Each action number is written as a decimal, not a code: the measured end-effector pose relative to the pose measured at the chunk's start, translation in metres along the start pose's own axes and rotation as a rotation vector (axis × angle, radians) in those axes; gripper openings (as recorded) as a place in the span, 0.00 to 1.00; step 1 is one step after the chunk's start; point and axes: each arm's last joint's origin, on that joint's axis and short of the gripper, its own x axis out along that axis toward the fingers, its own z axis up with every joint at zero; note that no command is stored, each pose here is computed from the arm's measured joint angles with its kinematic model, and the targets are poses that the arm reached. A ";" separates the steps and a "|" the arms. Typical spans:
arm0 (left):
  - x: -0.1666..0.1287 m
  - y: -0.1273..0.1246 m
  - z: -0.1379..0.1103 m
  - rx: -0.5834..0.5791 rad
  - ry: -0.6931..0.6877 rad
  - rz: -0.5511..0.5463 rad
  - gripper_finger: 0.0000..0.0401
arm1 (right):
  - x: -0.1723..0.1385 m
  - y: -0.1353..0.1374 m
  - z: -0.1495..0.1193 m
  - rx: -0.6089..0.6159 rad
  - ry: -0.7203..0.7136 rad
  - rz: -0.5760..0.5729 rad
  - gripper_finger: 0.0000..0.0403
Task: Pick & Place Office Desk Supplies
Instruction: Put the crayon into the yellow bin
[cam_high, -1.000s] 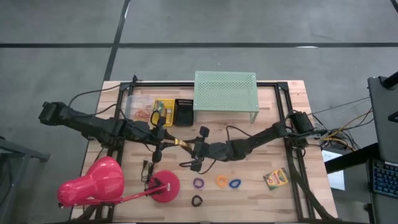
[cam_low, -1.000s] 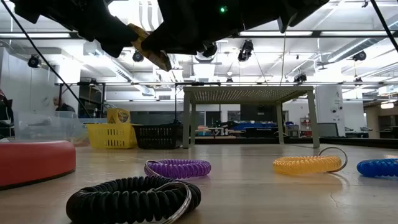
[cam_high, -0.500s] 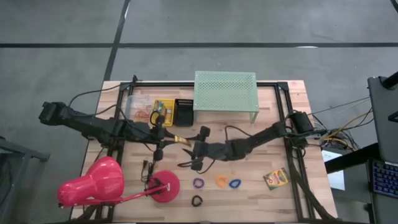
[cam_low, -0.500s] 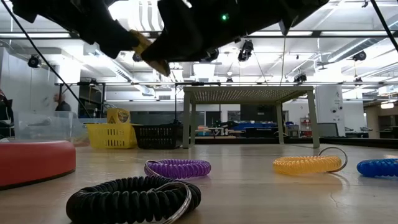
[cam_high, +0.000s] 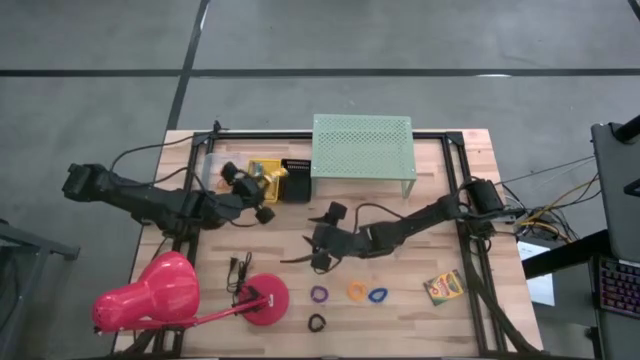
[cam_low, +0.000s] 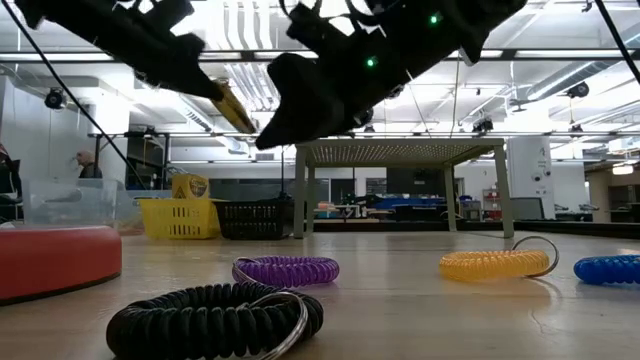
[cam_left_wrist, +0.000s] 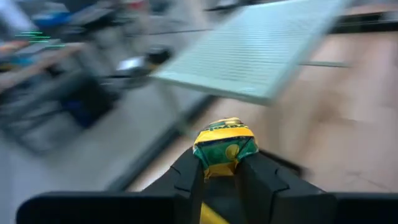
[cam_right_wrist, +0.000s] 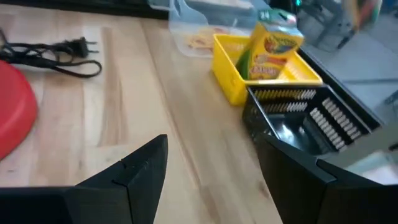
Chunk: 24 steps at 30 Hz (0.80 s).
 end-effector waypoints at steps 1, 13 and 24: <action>0.000 0.001 0.000 0.000 -0.003 0.049 0.19 | 0.000 0.000 -0.001 0.011 0.007 -0.003 0.60; 0.009 0.012 -0.007 -0.166 0.047 0.171 0.19 | -0.001 0.001 -0.002 0.037 0.018 -0.002 0.60; 0.015 0.013 -0.038 -0.164 0.201 0.054 0.20 | -0.001 0.000 -0.002 0.037 0.018 -0.003 0.60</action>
